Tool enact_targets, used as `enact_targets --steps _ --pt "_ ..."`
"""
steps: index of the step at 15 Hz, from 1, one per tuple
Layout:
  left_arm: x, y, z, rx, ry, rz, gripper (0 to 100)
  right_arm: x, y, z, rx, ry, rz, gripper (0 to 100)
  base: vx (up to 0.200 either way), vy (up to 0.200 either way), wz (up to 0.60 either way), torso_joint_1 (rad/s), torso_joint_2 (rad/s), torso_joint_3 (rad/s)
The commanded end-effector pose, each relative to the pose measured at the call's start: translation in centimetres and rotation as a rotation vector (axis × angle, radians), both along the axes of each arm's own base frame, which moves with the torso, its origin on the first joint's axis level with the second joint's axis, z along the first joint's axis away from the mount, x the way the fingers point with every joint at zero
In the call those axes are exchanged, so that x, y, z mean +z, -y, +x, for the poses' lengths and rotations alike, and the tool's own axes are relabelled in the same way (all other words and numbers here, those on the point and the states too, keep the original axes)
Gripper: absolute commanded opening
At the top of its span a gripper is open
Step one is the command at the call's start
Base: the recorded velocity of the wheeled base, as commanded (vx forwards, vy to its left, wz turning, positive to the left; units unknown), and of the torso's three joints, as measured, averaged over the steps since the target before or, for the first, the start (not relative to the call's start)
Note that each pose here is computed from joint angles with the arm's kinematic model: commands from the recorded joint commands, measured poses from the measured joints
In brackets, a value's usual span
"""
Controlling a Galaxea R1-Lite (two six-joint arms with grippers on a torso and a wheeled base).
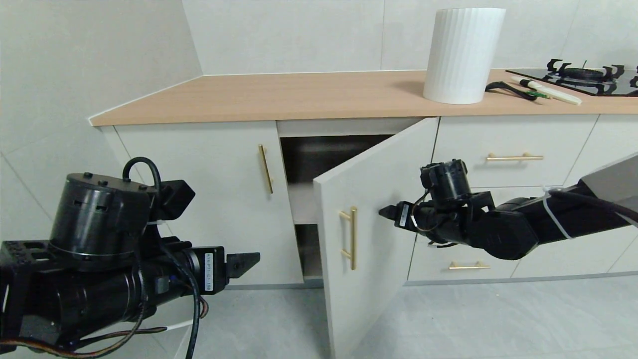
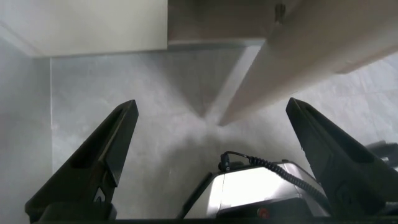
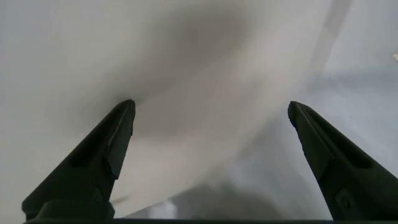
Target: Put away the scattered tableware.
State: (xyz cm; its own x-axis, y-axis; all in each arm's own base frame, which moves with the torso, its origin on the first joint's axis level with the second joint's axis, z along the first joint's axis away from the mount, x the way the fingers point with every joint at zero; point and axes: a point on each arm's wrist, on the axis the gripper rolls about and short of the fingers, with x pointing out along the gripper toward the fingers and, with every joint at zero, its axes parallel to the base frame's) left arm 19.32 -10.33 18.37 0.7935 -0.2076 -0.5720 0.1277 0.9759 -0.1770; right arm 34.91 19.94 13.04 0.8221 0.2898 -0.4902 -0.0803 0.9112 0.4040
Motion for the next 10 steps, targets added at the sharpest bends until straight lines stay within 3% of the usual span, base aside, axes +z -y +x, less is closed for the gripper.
enact_targets --steps 1,6,10 --pt "0.0 0.0 0.0 0.001 0.0 0.0 100 -1.0 -0.5 0.3 0.001 -0.003 0.008 100 0.2 0.0 0.0 0.002 0.0 -0.012" --pt "0.1 0.0 0.1 0.003 0.004 0.0 100 -0.8 -0.8 0.5 -0.013 0.005 0.056 100 0.0 0.0 0.0 0.0 0.0 0.0" --pt "0.1 0.1 0.2 0.005 0.004 0.0 100 -0.3 -2.1 2.1 -0.052 0.033 0.242 100 0.0 0.0 0.0 0.0 0.0 0.0"
